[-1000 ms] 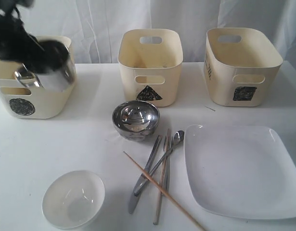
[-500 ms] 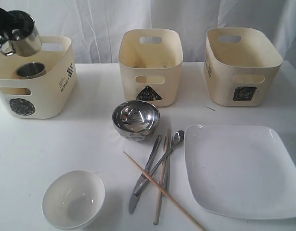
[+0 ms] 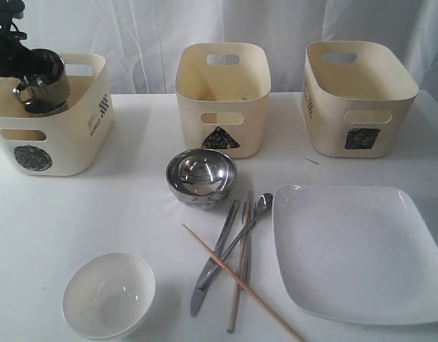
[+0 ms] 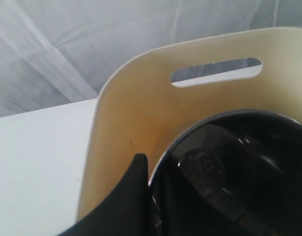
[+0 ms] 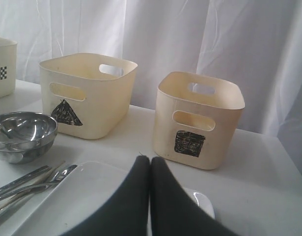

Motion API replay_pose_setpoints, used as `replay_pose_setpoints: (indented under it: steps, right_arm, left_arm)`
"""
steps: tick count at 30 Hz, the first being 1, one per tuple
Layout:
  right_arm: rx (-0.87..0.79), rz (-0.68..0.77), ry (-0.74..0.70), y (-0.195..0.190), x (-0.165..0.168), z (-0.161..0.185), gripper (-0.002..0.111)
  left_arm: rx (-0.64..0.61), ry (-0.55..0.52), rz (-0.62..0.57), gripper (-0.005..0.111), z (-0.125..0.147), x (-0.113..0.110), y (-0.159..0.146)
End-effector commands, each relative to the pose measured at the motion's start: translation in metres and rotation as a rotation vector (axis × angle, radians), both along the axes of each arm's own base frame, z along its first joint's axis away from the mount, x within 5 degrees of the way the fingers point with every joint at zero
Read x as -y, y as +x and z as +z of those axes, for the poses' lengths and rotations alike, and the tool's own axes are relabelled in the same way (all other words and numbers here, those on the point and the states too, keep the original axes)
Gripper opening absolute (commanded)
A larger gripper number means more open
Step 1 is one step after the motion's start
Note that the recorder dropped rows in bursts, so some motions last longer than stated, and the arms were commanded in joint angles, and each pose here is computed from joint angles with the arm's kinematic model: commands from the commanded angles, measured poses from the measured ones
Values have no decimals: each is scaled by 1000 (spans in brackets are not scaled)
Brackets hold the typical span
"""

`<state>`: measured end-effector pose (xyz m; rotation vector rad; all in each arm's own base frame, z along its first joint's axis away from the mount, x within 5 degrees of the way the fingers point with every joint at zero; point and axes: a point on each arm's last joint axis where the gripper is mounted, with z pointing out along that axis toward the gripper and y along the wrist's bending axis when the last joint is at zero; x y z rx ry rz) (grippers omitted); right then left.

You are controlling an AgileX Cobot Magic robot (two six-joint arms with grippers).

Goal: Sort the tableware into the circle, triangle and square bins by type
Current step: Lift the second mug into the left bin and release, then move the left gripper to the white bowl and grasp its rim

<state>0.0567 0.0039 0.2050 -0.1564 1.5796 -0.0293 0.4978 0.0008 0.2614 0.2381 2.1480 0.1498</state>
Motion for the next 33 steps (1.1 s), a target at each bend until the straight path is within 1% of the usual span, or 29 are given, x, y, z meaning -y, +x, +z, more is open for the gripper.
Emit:
replay_pose_setpoints:
  steps: [1,3,4,5,6,8,9,11,14,18,22,25,28,29,31,33]
  right_arm:
    - [-5,0,3,0,0,-2,0]
    - [-5,0,3,0,0,-2,0]
    - [-5,0,3,0,0,-2,0]
    - [-5,0,3,0,0,-2,0]
    - [-5,0,3,0,0,-2,0]
    - [-5,0,3,0,0,-2,0]
    - [-5,0,3,0,0,-2,0]
    - [-5,0,3,0,0,-2,0]
    - [-5,0,3,0,0,-2,0]
    - [-5,0,3,0,0,-2,0]
    - [-5,0,3,0,0,-2,0]
    - [-5,0,3,0,0,-2,0]
    - [-5,0,3,0,0,-2,0]
    - [-5,0,3,0,0,-2,0]
    - [-5,0,3,0,0,-2,0]
    - [-5,0,3,0,0,-2,0]
  left_arm:
    - [-7,4,1,28,4,-1,-1]
    - [-24,-4,6,47,11,-1,-6]
    - [-40,-12,9,53,15,0,-9]
    - [-52,-18,12,55,20,0,-13]
    - [-68,-18,12,54,25,0,-17]
    - [-88,-19,-6,49,38,5,-28]
    - [-83,-19,-22,45,47,7,-34]
    - [-63,-56,-60,40,66,16,-51]
    - [-44,-57,-127,40,94,28,-82]
    - [-111,-76,-189,40,104,46,-131]
    - [-178,-78,-285,40,95,71,-192]
    - [-239,-83,-341,40,78,83,-233]
    - [-324,-99,-368,42,53,88,-269]
    - [-358,-111,-365,45,45,88,-280]
    - [-432,-129,-364,54,30,88,-295]
    - [-499,-162,-356,62,15,89,-306]
